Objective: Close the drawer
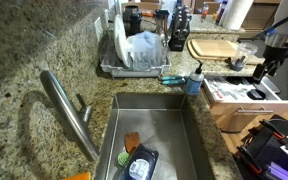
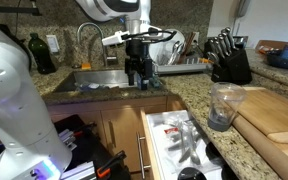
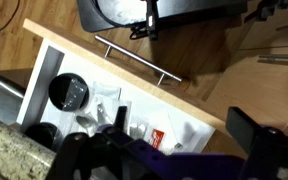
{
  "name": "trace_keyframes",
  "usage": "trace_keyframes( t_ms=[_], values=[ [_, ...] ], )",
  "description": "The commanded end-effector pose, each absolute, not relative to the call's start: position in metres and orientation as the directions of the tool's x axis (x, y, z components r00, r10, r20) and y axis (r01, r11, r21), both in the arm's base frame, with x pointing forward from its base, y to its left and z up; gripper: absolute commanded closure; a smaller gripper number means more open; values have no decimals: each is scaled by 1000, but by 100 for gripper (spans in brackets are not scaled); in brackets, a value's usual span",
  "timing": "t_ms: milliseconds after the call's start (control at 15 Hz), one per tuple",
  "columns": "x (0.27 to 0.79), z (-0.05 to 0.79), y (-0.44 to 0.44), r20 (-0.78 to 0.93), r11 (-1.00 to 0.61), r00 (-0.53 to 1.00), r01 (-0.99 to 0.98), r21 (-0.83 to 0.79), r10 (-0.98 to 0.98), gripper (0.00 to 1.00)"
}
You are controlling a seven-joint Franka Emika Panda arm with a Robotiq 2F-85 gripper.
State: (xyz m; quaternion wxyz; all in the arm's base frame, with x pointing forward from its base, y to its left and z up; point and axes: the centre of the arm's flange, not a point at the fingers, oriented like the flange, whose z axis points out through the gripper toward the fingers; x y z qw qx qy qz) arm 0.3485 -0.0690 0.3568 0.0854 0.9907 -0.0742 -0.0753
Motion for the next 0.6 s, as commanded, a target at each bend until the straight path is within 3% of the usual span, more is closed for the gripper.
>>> trace_keyframes(
  t_ms=[0, 267, 333, 533],
  values=[
    [333, 269, -46, -266, -964, 932, -209, 167, -248, 0],
    [304, 189, -11, -359, -942, 871, -301, 147, -334, 0],
    [325, 240, -28, -336, -952, 892, -266, 153, -303, 0],
    [331, 228, -24, -353, -952, 885, -263, 158, -303, 0]
  ],
)
